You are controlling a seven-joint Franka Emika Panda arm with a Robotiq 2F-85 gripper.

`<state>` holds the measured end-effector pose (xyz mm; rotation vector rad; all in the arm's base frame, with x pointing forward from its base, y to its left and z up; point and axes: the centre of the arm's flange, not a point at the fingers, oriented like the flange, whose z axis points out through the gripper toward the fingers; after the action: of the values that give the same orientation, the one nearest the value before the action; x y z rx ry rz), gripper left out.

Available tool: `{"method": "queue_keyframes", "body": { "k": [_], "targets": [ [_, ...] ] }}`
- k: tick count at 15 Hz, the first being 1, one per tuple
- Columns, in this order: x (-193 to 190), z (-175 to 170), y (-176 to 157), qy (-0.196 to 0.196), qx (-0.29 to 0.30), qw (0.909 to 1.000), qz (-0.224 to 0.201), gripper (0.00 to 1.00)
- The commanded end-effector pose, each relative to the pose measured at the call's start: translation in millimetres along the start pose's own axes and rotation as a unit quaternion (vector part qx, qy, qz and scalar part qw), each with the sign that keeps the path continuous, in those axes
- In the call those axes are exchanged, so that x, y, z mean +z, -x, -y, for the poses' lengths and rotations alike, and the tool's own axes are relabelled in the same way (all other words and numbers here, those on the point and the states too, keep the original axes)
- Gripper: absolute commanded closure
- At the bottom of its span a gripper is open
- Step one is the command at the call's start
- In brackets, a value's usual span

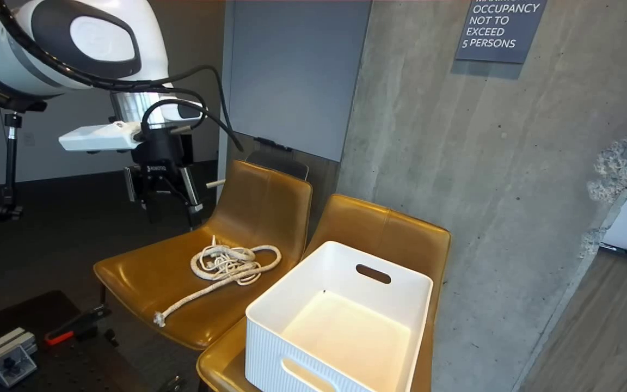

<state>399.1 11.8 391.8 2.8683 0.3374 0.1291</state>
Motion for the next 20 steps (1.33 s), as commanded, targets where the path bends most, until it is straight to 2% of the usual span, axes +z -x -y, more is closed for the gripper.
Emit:
{"method": "queue_keyframes", "body": {
  "k": [1,4,6,9,11,16,20],
  "targets": [
    [-3,35,-35,0.035,-0.038,0.9977,-0.044,0.0],
    [-2,80,-66,0.06,-0.068,0.9902,-0.107,0.0],
    [1,107,-87,0.059,-0.081,0.9842,-0.146,0.0],
    [13,128,-120,0.046,-0.088,0.9794,-0.176,0.0],
    [19,127,-152,0.008,-0.086,0.9797,-0.181,0.0],
    [47,121,-231,-0.015,-0.082,0.9796,-0.183,0.0],
    [98,139,-266,-0.033,-0.107,0.9812,-0.157,0.0]
  ]
}}
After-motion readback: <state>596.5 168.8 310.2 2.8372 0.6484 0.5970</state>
